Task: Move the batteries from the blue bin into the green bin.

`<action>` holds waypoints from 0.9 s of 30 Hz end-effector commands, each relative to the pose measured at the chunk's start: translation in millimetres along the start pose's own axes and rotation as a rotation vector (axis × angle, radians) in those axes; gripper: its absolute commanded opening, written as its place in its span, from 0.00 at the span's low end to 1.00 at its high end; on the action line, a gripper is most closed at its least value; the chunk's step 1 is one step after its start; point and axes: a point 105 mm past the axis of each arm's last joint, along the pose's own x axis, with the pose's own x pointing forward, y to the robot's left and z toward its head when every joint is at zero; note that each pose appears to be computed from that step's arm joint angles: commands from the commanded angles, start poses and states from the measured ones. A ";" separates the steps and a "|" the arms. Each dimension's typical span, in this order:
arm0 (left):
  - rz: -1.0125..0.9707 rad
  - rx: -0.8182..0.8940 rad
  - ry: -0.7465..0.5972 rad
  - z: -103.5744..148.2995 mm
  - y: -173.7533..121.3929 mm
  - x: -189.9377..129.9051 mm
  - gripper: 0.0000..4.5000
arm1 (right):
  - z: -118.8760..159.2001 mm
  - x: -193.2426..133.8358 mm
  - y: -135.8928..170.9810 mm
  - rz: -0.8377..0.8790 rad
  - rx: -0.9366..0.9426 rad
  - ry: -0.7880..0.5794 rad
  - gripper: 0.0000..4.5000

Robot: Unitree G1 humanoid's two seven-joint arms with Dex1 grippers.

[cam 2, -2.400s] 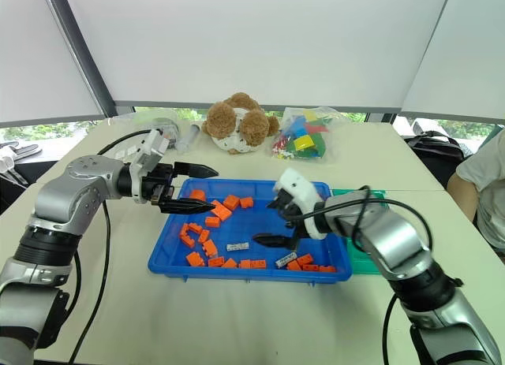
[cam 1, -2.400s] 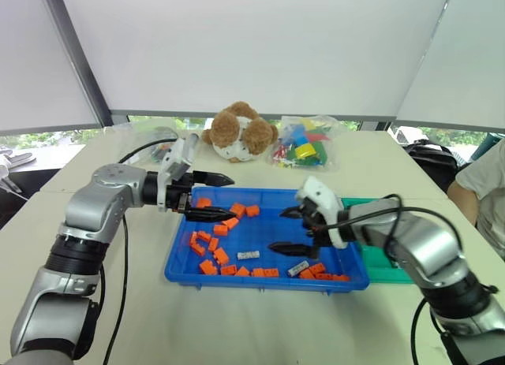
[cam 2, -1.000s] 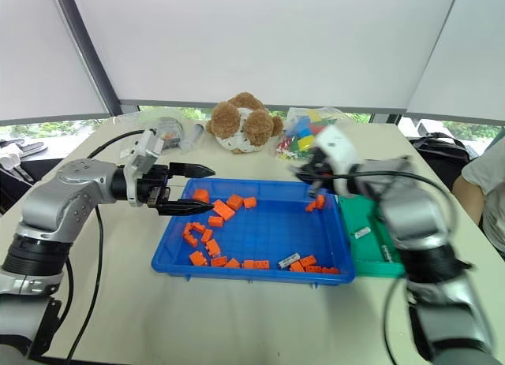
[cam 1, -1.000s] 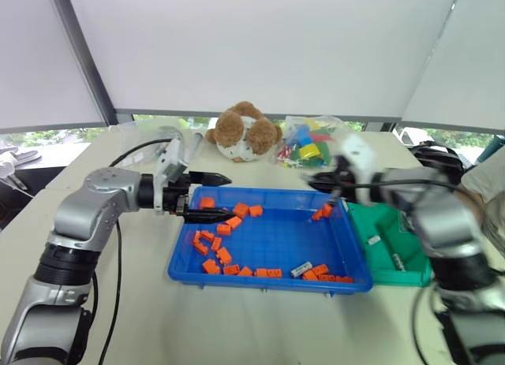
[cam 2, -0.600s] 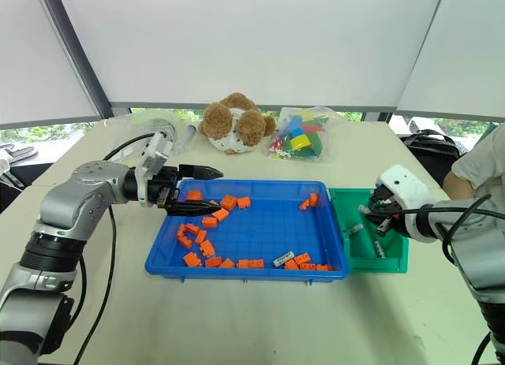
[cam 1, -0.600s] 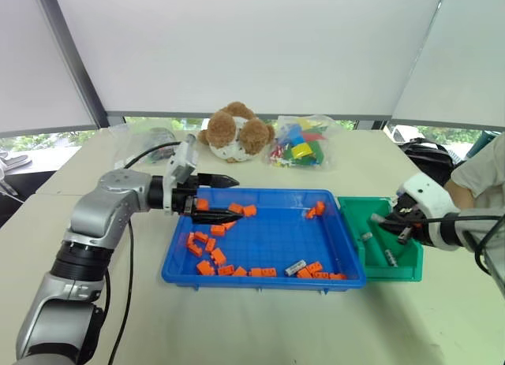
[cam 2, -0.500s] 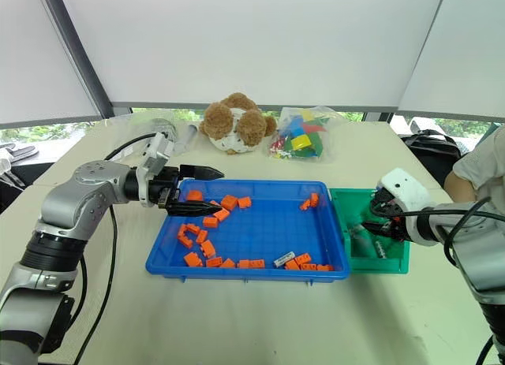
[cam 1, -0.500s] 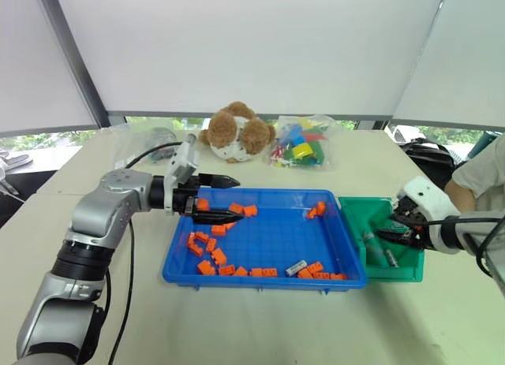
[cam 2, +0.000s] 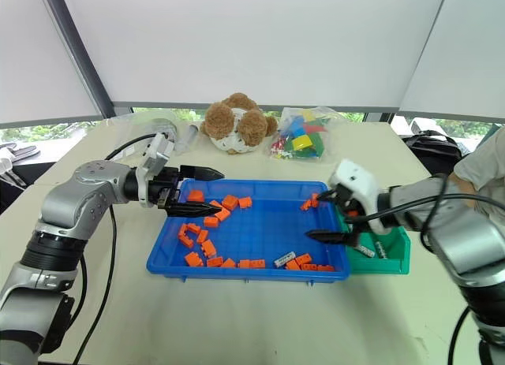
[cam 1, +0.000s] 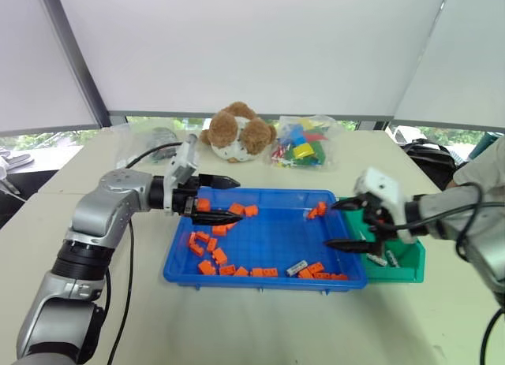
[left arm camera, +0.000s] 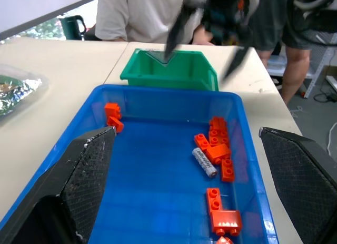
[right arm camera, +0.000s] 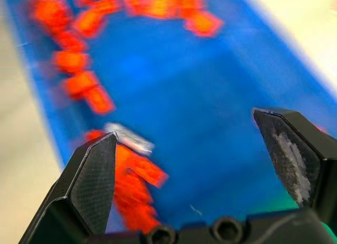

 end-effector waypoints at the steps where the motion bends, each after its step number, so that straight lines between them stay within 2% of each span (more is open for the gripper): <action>1: 0.006 0.056 -0.009 12.3 -1.5 -1.4 1.00 | -0.7 18.9 -5.1 0.030 -0.095 0.033 0.99; 10: 0.039 0.053 -0.006 12.2 -4.4 -6.2 1.00 | -12.3 65.4 -5.5 0.178 -0.306 0.132 0.99; 20: 0.068 0.048 -0.004 12.2 -5.9 -9.1 1.00 | -22.3 80.8 -6.1 0.238 -0.450 0.201 0.99; 27: 0.076 0.050 -0.004 12.9 -6.8 -10.0 1.00 | -22.4 85.5 -5.5 0.247 -0.430 0.179 0.99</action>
